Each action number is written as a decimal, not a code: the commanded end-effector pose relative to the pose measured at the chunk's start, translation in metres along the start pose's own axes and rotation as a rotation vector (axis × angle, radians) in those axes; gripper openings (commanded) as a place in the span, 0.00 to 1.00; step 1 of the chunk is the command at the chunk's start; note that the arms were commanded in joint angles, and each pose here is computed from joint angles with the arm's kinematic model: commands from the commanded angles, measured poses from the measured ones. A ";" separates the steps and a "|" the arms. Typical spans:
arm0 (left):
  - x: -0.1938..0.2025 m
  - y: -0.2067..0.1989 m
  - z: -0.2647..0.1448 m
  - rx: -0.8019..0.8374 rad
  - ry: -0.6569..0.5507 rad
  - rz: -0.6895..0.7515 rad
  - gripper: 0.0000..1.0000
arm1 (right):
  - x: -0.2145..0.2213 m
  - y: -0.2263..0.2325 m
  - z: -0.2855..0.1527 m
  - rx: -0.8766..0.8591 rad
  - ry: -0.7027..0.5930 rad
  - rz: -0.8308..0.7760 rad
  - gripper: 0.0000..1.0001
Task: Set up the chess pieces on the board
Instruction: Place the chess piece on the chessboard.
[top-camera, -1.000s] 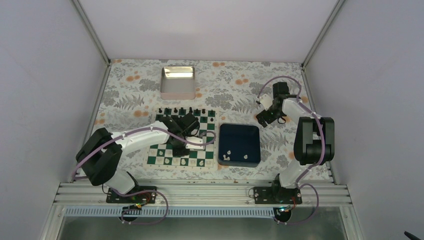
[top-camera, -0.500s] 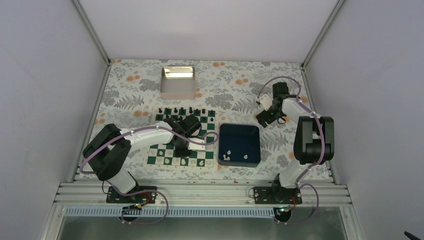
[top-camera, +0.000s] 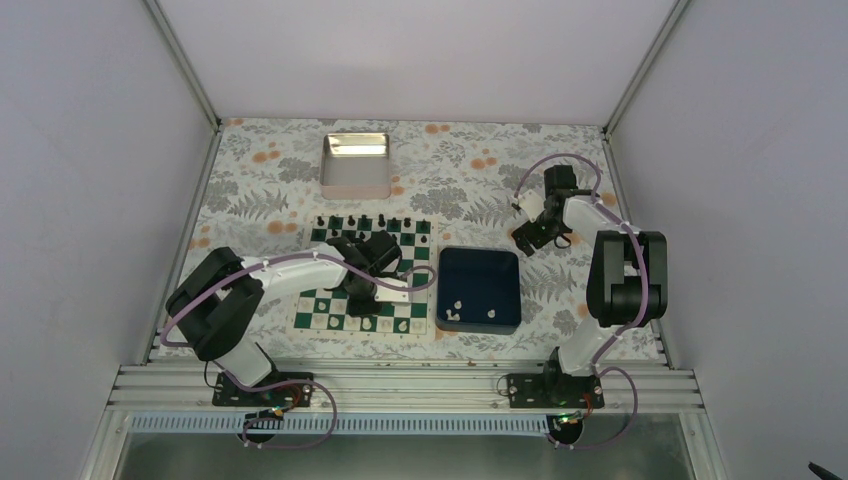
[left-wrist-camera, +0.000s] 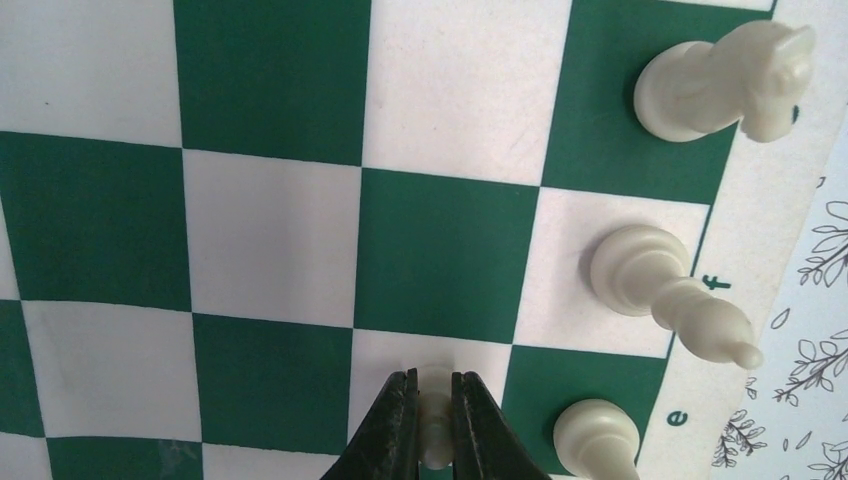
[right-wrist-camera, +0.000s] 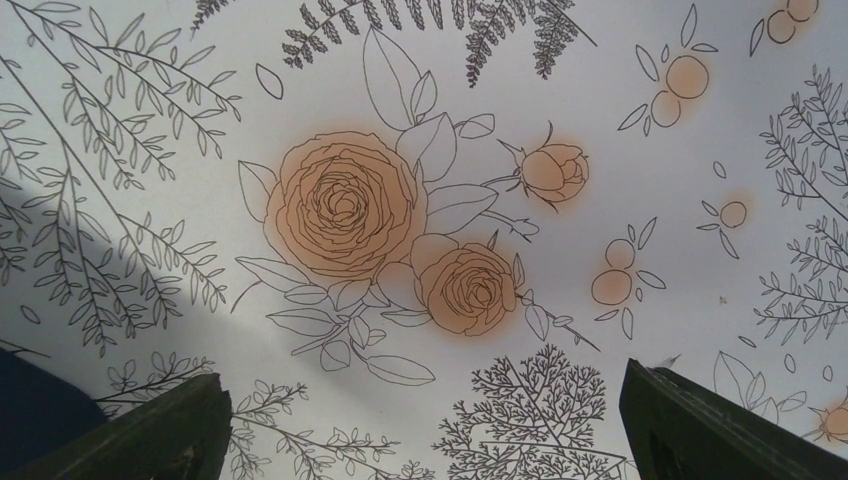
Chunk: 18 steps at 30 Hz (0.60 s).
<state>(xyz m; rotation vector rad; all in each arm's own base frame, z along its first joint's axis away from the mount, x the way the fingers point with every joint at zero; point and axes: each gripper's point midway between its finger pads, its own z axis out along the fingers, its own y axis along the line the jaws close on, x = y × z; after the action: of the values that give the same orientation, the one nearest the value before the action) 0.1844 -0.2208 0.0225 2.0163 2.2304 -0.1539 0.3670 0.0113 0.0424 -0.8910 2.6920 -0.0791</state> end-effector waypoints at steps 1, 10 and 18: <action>0.003 0.001 0.004 0.003 0.005 -0.006 0.07 | 0.003 0.001 0.004 0.005 0.015 -0.008 1.00; -0.006 0.009 -0.010 -0.031 -0.010 -0.006 0.30 | 0.004 0.002 0.005 0.000 0.016 -0.010 1.00; -0.043 0.023 -0.065 -0.047 -0.091 0.024 0.35 | 0.005 0.003 0.004 0.000 0.017 -0.010 1.00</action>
<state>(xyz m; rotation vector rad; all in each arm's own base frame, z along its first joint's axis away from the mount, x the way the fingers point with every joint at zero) 0.2000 -0.2350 0.0536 1.9916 2.2026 -0.1449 0.3666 0.0113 0.0419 -0.8944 2.6921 -0.0791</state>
